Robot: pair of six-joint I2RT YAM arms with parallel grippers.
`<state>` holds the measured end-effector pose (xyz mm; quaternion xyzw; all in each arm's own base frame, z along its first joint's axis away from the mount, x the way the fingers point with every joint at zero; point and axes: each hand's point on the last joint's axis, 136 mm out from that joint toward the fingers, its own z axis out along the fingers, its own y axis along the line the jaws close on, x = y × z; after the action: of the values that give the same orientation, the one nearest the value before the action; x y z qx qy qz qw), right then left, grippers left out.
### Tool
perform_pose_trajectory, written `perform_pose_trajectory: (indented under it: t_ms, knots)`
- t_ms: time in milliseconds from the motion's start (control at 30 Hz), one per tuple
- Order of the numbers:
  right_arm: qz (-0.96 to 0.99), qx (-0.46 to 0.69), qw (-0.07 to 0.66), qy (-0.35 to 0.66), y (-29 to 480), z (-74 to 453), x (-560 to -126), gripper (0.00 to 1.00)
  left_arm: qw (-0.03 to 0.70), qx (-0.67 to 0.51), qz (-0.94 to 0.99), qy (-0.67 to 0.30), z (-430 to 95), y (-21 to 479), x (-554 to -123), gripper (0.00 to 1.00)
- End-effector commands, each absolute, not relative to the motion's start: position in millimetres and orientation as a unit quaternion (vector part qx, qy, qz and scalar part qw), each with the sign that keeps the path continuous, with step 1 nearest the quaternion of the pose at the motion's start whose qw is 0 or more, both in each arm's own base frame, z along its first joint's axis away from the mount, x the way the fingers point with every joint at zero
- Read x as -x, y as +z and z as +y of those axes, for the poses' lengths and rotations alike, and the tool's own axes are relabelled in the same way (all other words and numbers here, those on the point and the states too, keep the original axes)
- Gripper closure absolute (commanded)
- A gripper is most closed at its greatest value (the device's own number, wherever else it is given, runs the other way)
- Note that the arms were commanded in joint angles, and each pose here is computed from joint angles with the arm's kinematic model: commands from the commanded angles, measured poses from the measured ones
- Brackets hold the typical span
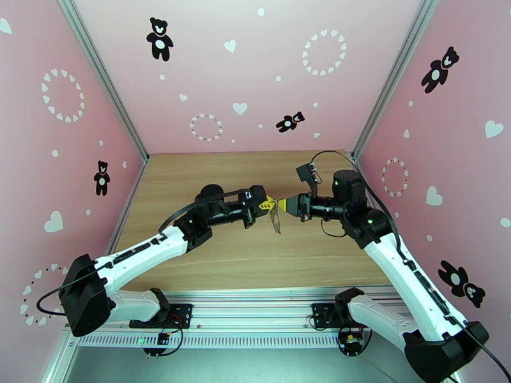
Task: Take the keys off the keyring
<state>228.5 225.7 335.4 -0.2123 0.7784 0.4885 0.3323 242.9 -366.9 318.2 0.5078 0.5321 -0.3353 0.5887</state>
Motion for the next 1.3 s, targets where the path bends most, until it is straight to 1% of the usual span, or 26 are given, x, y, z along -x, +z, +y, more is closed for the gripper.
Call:
perform_pose_trajectory:
  t_ms: [0,167,433,567,667,733,833,900,1067,1167,1267]
  knots:
    - [0.781,0.238,0.347,0.462,342.2,225.5,-228.4,1.00,0.598,-0.510,0.530,-0.319,-366.9,331.2,-242.4,1.00]
    - [0.789,0.262,0.359,0.424,342.4,222.4,-227.0,1.00,0.578,-0.507,0.566,-0.298,-366.6,325.3,-248.7,1.00]
    - [0.794,0.327,0.359,0.366,332.8,229.3,-223.6,1.00,0.518,-0.492,0.651,-0.257,-365.7,310.3,-263.0,1.00]
    - [0.804,0.333,0.370,0.325,322.8,222.6,-232.7,1.00,0.498,-0.486,0.666,-0.269,-367.5,318.2,-258.9,1.00]
    - [0.796,0.349,0.373,0.326,323.0,226.2,-233.5,1.00,0.501,-0.480,0.655,-0.298,-369.8,330.5,-250.6,1.00]
    - [0.795,0.354,0.373,0.320,321.5,226.6,-236.1,1.00,0.499,-0.478,0.652,-0.313,-370.0,336.5,-245.5,0.89]
    - [0.791,0.369,0.367,0.321,318.7,229.2,-235.4,1.00,0.500,-0.478,0.644,-0.327,-368.1,341.8,-238.4,0.88]
    - [0.792,0.377,0.364,0.312,315.9,228.5,-236.7,1.00,0.505,-0.473,0.641,-0.332,-363.8,345.7,-234.8,0.83]
    - [0.787,0.400,0.358,0.305,315.5,229.0,-234.9,1.00,0.523,-0.453,0.626,-0.359,-349.7,362.0,-224.4,0.80]
    - [0.781,0.413,0.360,0.301,315.3,228.8,-233.4,1.00,0.530,-0.448,0.625,-0.357,-341.9,358.7,-225.6,0.78]
    - [0.776,0.421,0.356,0.305,313.3,230.7,-232.3,1.00,0.540,-0.452,0.617,-0.352,-338.0,346.4,-229.5,0.67]
